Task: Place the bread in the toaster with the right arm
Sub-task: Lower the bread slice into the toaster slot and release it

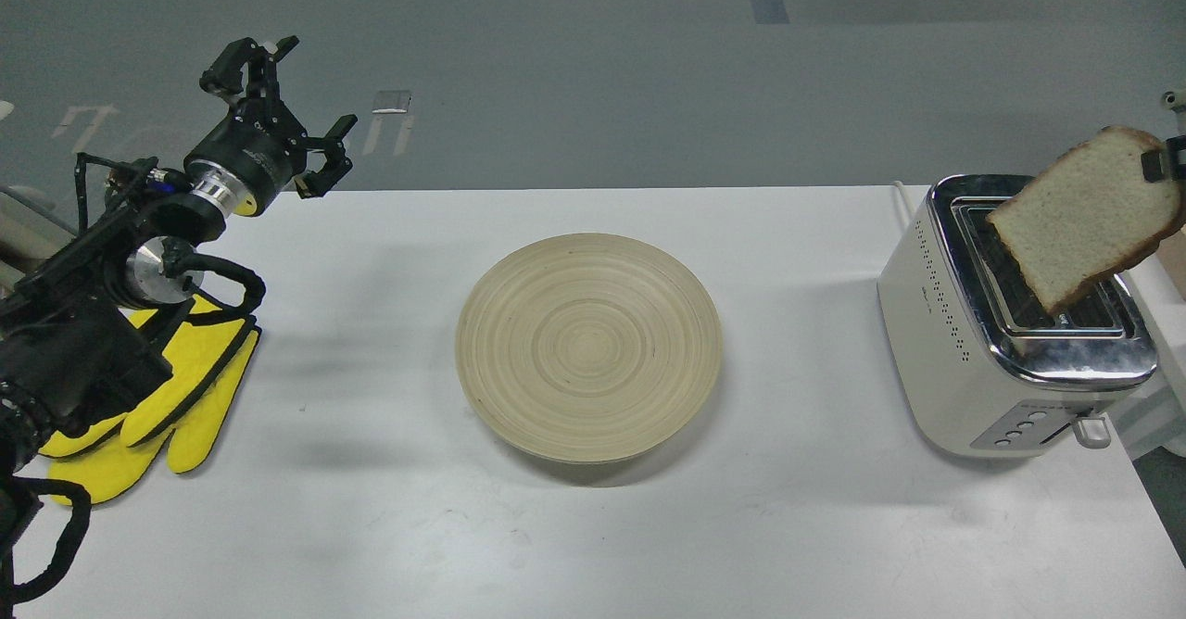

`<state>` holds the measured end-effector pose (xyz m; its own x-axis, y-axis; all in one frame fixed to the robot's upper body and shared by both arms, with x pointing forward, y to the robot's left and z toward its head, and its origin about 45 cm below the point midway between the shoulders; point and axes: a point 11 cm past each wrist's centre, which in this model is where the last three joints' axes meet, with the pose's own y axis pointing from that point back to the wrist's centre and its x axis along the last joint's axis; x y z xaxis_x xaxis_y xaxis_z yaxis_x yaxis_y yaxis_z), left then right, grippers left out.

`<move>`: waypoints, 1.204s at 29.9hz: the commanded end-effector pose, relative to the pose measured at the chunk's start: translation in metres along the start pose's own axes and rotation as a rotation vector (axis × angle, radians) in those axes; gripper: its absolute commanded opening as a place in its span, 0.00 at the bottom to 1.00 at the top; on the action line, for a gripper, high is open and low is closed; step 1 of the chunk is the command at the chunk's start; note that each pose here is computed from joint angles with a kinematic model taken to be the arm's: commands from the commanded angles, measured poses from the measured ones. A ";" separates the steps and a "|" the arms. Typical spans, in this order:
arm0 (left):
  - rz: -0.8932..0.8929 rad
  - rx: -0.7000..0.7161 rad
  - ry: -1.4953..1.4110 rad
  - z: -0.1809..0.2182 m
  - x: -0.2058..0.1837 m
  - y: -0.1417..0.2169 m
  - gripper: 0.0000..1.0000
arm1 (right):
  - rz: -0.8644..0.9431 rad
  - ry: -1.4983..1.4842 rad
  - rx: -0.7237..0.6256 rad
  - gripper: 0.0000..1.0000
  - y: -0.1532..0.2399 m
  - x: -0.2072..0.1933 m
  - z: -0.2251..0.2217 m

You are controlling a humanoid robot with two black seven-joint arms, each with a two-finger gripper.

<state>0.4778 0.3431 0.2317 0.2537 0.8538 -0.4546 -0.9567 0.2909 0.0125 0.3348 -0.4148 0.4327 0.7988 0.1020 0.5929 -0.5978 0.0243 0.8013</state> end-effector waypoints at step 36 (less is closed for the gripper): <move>0.000 0.001 -0.001 0.000 0.000 0.000 1.00 | -0.033 -0.092 -0.024 0.00 -0.009 -0.002 -0.004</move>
<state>0.4778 0.3430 0.2316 0.2539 0.8539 -0.4543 -0.9565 0.2914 0.0132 0.3379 -0.4116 0.4251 0.8179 0.0112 0.5753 -0.5750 0.0505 0.8166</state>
